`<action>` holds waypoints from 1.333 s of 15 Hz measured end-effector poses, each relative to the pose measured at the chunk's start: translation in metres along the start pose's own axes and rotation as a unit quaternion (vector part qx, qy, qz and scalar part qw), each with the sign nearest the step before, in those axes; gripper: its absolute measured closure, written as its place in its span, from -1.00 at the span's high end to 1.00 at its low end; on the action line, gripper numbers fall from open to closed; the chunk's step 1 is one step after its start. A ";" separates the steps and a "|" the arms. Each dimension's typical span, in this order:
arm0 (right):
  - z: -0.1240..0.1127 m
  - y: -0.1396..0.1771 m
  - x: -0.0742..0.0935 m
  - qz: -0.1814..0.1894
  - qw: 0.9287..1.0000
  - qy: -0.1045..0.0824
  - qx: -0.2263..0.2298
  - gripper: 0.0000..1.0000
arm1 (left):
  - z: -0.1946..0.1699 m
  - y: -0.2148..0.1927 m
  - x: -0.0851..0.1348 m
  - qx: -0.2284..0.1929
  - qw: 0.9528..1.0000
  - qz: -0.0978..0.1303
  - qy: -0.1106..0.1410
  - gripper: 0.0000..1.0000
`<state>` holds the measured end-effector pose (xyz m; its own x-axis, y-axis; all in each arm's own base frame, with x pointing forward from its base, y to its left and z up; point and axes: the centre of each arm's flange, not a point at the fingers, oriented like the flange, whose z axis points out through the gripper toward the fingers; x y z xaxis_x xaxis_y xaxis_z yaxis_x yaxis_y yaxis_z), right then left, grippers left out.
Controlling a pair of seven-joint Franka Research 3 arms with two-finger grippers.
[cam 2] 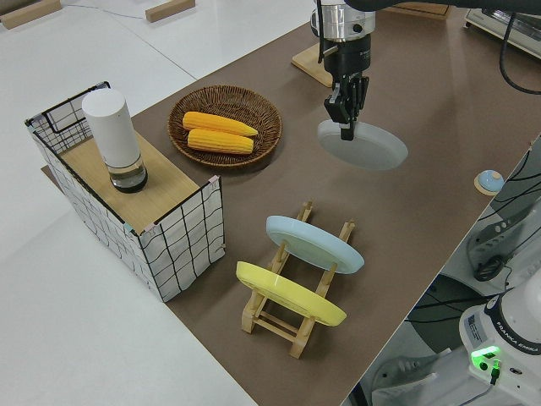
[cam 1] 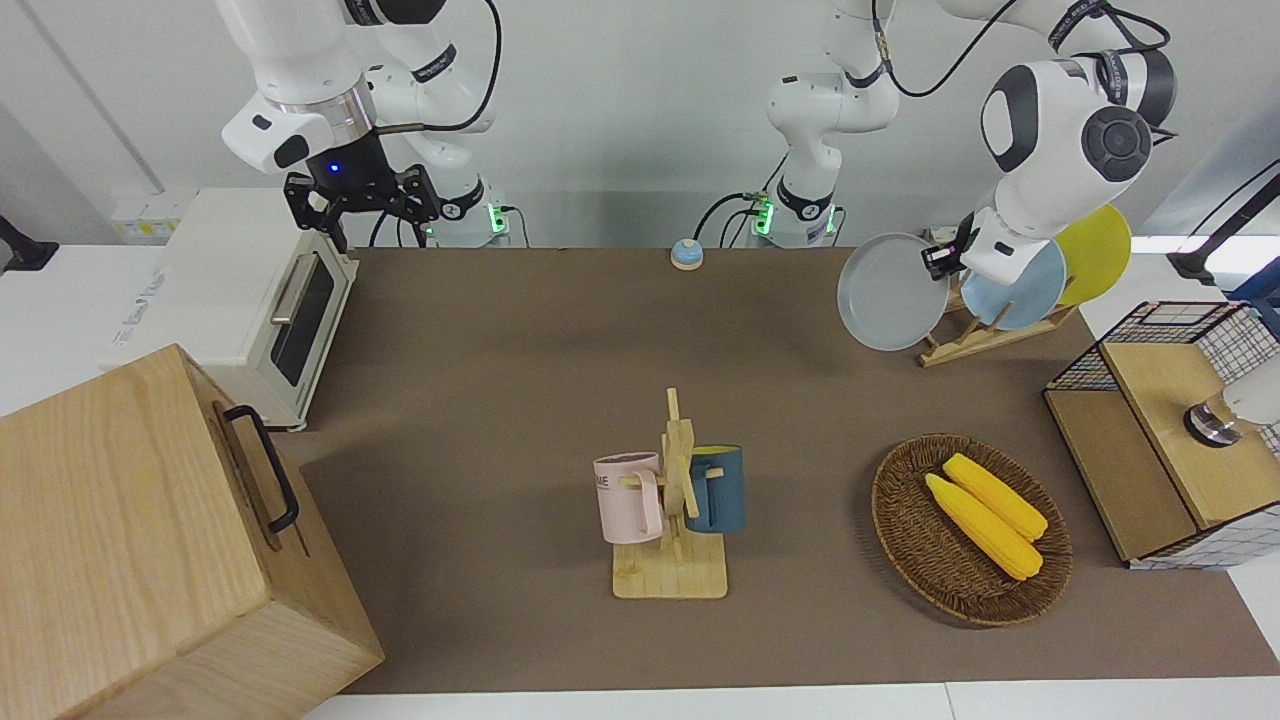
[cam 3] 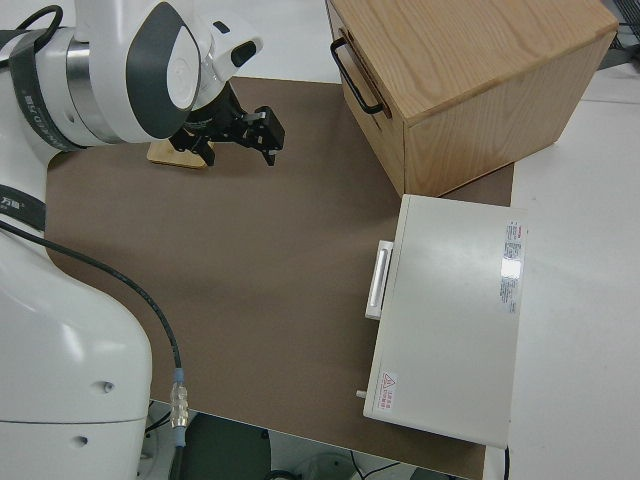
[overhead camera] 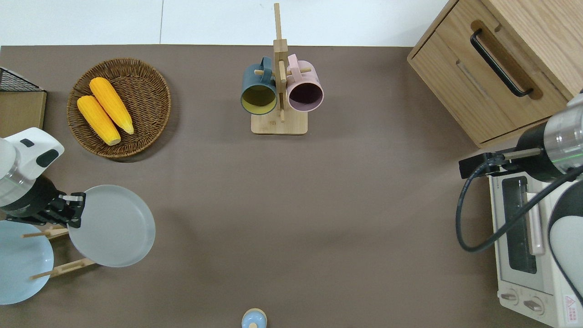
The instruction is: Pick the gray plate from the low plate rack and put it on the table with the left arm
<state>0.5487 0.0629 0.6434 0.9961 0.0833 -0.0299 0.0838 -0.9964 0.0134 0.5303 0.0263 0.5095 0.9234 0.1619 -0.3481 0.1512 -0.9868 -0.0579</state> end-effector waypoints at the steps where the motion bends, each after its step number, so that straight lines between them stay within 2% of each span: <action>1: 0.000 0.000 0.000 0.000 1.000 0.000 0.000 0.97 | -0.003 0.004 0.003 -0.023 1.000 -0.003 0.012 -0.84; 4: 0.000 0.000 0.000 0.000 1.000 0.000 0.000 0.97 | -0.004 0.013 0.009 -0.071 0.997 -0.010 0.037 -0.84; 7: 0.000 0.000 0.000 0.000 1.000 0.000 0.000 0.97 | 0.011 0.019 0.012 -0.106 0.992 -0.017 0.066 -0.84; 14: 0.000 0.000 0.000 0.000 1.000 0.000 0.000 0.97 | 0.075 0.014 -0.009 -0.116 0.988 -0.032 0.099 -0.84; 20: 0.000 0.000 0.000 0.000 1.000 0.000 0.000 0.97 | 0.126 0.015 -0.015 -0.110 0.990 -0.037 0.073 -0.84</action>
<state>0.5487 0.0629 0.6434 0.9961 0.0833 -0.0299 0.0838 -0.9964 0.0134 0.4739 0.0091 0.3962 0.9459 0.2476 -0.2096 0.2785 -0.9511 0.1334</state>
